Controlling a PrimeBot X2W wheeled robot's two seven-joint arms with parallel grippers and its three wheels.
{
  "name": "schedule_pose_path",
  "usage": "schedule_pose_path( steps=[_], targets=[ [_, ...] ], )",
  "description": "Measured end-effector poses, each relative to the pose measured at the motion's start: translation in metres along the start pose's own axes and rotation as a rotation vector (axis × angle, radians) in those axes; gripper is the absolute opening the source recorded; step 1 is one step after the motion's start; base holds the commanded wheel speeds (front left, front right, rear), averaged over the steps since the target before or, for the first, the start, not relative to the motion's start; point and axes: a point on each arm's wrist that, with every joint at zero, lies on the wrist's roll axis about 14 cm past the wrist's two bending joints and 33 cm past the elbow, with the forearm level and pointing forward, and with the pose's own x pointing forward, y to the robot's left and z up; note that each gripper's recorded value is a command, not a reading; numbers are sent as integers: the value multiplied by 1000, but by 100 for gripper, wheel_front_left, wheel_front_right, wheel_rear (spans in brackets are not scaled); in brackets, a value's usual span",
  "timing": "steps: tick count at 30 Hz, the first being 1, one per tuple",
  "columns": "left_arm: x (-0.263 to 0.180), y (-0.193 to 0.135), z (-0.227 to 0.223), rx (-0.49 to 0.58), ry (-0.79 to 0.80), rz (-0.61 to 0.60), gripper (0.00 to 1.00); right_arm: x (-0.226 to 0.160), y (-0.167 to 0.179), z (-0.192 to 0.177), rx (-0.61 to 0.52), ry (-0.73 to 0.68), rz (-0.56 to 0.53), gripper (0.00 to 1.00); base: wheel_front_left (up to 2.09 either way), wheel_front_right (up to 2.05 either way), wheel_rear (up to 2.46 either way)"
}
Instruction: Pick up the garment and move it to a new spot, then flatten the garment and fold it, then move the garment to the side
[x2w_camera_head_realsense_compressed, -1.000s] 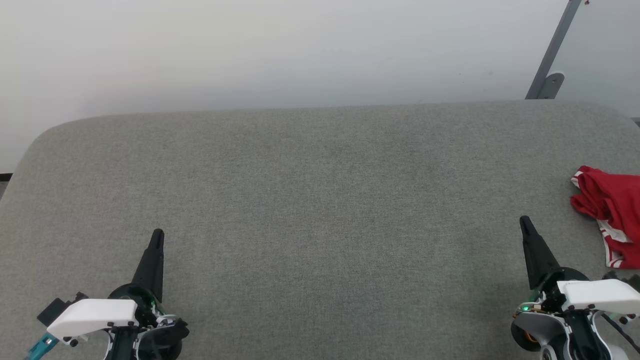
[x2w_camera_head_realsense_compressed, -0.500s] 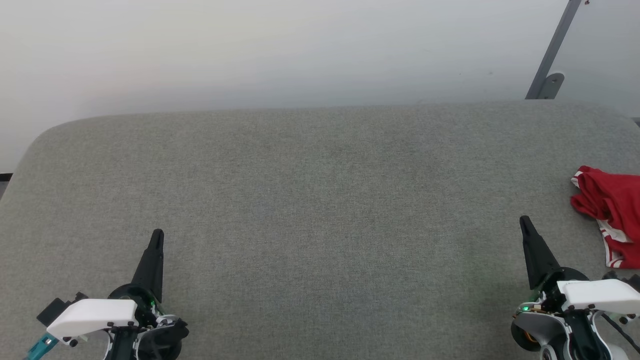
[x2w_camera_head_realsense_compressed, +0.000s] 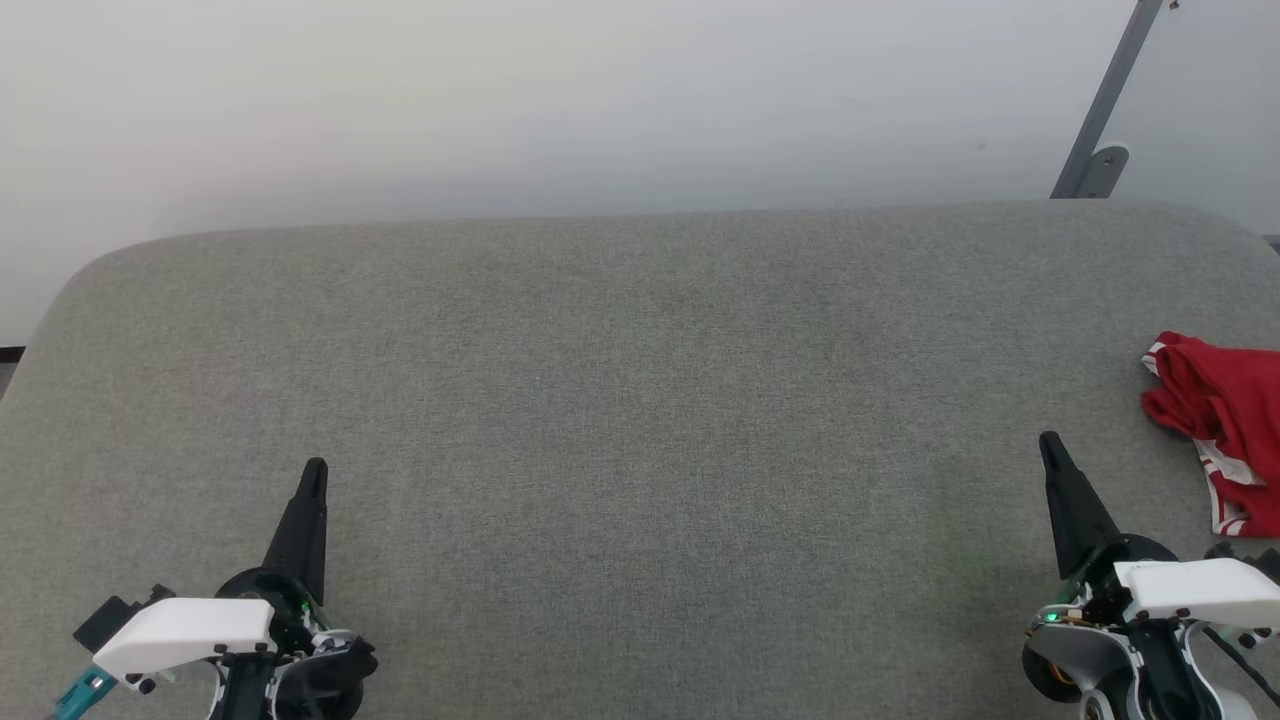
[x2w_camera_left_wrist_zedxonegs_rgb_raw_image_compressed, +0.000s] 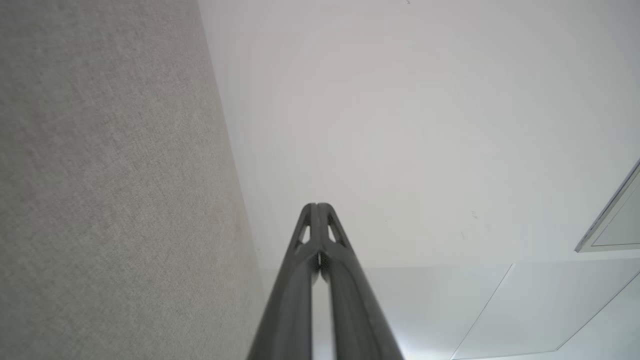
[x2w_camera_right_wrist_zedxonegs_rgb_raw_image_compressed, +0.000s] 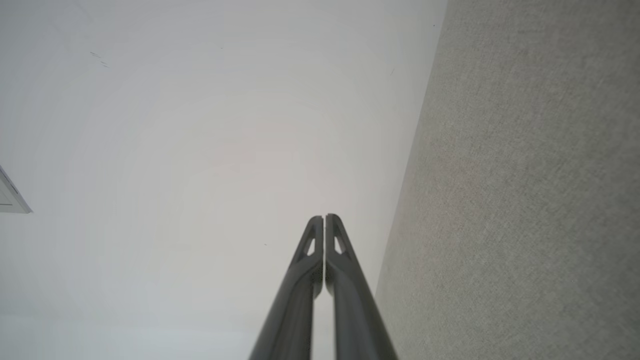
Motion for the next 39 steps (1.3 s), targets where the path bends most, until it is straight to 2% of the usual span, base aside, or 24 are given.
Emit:
schedule_pose_path(
  steps=[39],
  targets=[
    [0, 0, 0, -1, 0, -1, 0, 0, 0, 0, 0, 0, 0, 0, 0, 0, 0]
  ],
)
